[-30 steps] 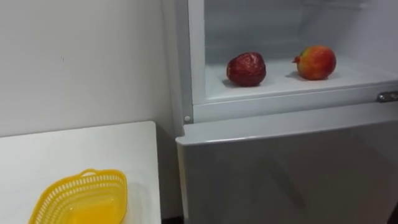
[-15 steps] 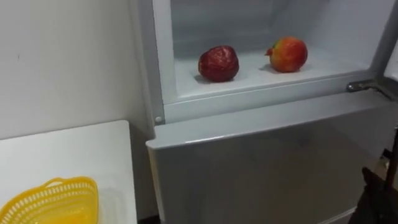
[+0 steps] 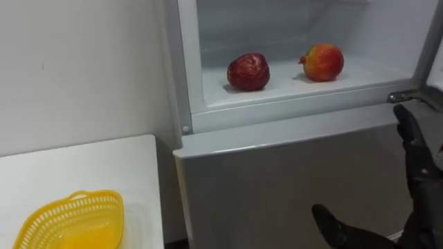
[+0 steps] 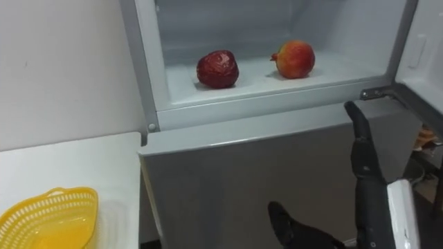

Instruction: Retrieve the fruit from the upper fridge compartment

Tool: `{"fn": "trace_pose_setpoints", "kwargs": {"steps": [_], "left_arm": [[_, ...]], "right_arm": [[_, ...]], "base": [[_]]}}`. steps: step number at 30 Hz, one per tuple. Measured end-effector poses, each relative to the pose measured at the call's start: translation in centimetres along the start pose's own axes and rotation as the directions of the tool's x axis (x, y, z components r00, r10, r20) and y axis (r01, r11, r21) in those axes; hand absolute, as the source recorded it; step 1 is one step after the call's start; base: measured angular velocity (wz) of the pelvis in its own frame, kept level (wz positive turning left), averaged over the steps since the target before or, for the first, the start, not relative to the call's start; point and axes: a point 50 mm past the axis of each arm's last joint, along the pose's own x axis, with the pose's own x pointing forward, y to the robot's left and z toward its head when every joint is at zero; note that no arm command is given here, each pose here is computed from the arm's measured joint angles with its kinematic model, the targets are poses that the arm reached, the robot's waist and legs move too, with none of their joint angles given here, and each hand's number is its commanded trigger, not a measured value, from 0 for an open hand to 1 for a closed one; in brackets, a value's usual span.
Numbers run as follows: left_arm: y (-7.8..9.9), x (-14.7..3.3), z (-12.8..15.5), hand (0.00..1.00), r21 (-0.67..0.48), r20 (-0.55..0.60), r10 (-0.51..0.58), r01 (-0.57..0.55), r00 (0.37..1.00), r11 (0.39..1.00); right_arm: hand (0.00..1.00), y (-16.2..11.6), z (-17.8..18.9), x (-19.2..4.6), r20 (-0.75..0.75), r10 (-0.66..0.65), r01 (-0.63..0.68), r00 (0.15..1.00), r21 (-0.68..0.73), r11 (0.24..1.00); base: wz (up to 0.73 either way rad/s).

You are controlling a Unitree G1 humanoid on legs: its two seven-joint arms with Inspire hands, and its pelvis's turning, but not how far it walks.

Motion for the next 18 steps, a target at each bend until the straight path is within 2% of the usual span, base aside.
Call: {"fn": "trace_pose_setpoints", "kwargs": {"steps": [7, 18], "left_arm": [[0.6, -0.1, -0.2, 0.0, 0.039, -0.015, 0.001, -0.001, 1.0, 0.999], [0.9, -0.1, -0.1, 0.0, 0.06, -0.01, 0.016, -0.015, 1.0, 0.998]], "right_arm": [[0.0, 0.2, 0.8, 1.6, 0.081, -0.022, 0.02, 0.996, 0.029, 0.999], [0.0, -0.1, 3.0, 5.6, 0.217, -0.136, 0.089, 0.967, 0.215, 0.973]], "base": [[0.02], [0.16]]}}
